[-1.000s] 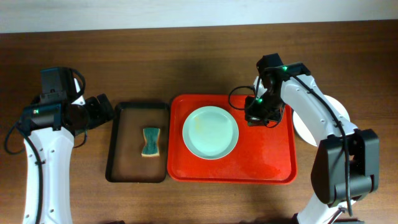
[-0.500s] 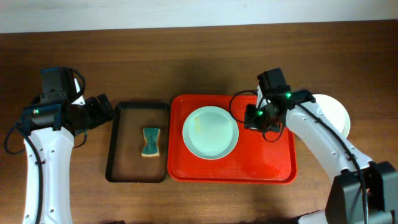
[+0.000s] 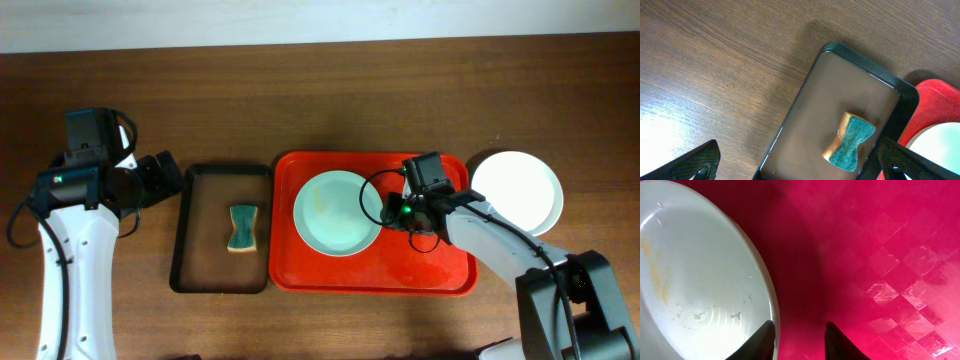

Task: Clean dirty plates on tray and stack at the side
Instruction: 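Grip the pale green plate rim with the right gripper, then grasp the sponge from the black dish with the left gripper and lift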

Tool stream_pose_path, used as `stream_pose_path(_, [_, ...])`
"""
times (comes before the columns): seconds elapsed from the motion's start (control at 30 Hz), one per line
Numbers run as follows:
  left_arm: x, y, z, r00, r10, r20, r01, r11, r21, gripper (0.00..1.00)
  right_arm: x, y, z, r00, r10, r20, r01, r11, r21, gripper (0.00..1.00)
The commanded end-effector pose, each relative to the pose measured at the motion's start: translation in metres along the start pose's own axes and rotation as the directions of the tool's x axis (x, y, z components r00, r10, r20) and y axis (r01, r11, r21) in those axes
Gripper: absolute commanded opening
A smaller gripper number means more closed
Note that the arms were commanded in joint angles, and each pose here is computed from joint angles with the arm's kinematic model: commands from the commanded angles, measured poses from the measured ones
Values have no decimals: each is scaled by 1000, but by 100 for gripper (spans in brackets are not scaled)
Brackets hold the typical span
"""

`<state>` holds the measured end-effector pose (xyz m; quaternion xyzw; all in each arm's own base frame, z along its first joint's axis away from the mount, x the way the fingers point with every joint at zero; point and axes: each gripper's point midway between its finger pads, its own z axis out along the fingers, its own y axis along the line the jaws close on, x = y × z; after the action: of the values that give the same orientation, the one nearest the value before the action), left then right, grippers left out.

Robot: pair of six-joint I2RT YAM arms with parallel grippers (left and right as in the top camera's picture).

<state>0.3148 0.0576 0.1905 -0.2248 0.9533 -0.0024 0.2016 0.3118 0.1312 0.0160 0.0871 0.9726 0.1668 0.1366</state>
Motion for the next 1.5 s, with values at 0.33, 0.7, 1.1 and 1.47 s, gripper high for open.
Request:
stream_pose_path(0.33, [-4,0,-6,1000,-12,22,12,1000,2,99,8,6,8,999,-38,-5,38,999,19,7])
stream_pose_path(0.7, [68,-78,1,952,266,-153,-222,941,254,99,10,4,9,999,-36,-14,37,999,24,4])
stream_pose_path(1.1, [121,-125,70,868,416,-272,-369,906,207,52,11,4,9,999,-39,-17,39,999,26,4])
stream_pose_path(1.47, [125,-95,137,800,463,-383,-483,874,48,27,11,4,9,999,-39,-18,39,999,27,4])
